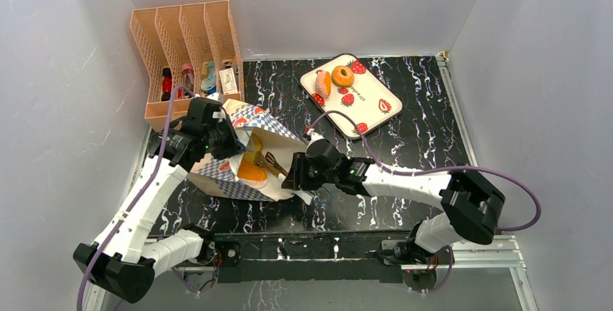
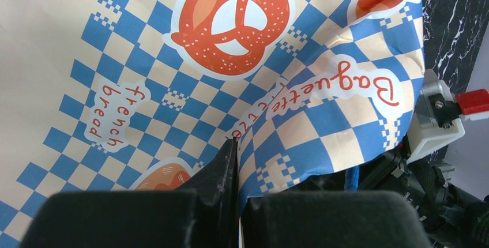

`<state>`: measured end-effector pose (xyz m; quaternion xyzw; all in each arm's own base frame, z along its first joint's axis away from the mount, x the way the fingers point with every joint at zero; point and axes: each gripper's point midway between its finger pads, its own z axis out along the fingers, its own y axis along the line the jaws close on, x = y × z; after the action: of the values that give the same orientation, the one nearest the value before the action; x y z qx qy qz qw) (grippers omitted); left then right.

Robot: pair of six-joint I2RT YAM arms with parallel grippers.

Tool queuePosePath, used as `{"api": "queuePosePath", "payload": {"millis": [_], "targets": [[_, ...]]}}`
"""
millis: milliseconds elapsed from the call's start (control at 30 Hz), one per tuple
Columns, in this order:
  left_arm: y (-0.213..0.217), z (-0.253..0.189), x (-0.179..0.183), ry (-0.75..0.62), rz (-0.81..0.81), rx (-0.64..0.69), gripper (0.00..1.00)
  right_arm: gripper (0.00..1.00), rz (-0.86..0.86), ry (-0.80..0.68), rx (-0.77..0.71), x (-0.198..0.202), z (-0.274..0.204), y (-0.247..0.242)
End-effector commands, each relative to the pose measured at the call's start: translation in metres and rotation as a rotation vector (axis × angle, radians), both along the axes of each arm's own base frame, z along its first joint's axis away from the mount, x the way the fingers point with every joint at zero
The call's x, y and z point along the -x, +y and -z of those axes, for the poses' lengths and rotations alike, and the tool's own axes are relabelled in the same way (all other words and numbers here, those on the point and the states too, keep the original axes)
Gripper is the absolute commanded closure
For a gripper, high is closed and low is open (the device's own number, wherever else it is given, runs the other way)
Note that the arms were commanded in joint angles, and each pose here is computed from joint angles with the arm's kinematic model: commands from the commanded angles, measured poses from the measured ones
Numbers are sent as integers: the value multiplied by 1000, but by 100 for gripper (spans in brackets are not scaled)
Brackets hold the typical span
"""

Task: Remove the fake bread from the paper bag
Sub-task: Pick up the fake bread from the paper bag.

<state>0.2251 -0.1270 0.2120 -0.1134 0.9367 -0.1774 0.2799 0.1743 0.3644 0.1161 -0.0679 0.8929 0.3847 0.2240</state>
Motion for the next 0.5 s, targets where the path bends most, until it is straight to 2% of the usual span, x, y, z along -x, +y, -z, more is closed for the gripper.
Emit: {"api": "queuePosePath", "payload": {"millis": [0,467], "targets": [[-4,-20,9,-35,41,46,100,64,-25,-67,-134,-16,-32,23],[-6,-11,15,-9,87,35,100,64,-129,-87,-243,-20,-42,45]]}}
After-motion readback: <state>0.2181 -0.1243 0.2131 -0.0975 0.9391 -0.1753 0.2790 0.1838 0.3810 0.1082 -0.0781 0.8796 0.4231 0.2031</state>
